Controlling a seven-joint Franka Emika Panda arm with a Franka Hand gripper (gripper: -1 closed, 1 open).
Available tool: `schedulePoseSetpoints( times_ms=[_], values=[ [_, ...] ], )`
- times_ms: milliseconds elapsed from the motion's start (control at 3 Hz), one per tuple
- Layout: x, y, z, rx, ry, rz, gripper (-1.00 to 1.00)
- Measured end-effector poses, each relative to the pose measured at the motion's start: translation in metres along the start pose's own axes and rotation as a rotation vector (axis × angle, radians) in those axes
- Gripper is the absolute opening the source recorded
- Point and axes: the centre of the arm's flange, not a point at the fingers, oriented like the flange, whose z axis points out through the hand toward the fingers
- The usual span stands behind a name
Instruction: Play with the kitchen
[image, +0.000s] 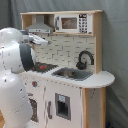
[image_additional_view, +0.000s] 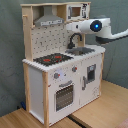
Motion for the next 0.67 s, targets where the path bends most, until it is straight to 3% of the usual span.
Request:
schedulePoseSetpoints(
  times_ms=[667],
  values=[
    [-0.0049,-0.0269,-0.0109,0.125,-0.066,0.169,1.0]
  ],
)
